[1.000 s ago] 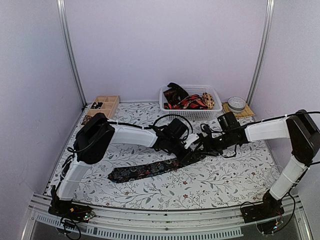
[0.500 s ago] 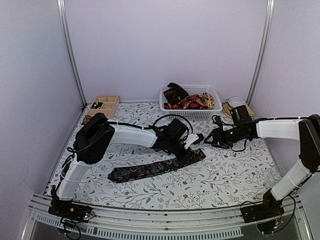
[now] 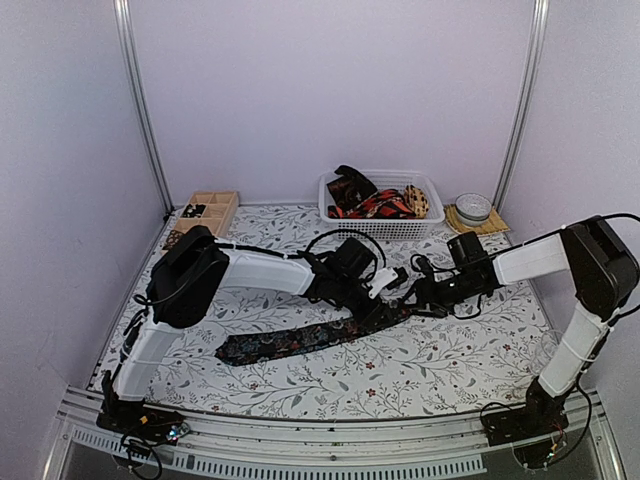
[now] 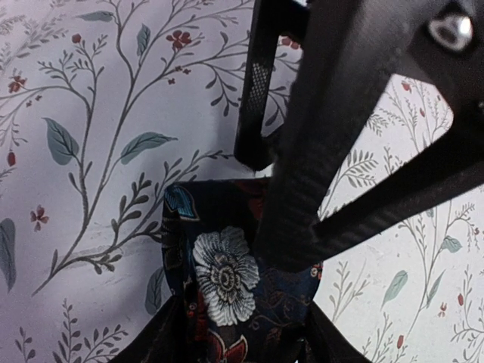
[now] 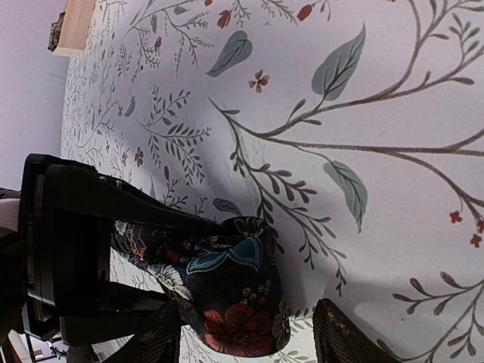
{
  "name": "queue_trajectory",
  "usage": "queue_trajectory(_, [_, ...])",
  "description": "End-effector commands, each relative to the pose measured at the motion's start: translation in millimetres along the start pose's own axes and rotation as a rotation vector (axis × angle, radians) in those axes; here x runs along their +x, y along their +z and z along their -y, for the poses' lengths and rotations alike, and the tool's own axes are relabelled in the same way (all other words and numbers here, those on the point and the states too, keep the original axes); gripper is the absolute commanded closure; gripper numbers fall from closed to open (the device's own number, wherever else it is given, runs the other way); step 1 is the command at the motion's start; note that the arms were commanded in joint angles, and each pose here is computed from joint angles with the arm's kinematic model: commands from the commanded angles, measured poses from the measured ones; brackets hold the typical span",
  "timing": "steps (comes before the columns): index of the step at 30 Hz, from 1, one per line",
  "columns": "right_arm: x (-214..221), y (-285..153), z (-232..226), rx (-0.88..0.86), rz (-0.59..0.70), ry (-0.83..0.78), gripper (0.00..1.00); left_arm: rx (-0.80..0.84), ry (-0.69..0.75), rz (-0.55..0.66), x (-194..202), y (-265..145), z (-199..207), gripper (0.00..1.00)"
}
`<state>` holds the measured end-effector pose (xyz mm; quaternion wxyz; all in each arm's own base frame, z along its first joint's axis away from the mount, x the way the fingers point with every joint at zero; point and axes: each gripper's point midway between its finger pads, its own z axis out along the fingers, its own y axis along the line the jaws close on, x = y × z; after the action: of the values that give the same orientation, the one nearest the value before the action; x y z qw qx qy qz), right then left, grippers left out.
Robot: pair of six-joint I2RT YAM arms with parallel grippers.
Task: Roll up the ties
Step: Roll the tie at the center of the board.
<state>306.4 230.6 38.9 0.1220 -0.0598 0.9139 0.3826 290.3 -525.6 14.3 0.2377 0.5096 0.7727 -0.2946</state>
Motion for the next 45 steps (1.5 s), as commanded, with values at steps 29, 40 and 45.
queue_trajectory(29, [-20,-21,9,0.328,0.064,-0.134,0.74,-0.022,-0.299,-0.056,46,-75,-13,0.13])
queue_trajectory(40, [-44,-51,11,0.618,0.148,-0.252,0.74,-0.074,-0.447,-0.144,124,-101,-20,0.16])
queue_trajectory(45, [-42,-45,17,0.794,0.142,-0.329,0.73,-0.065,-0.465,-0.163,135,-102,-17,0.19])
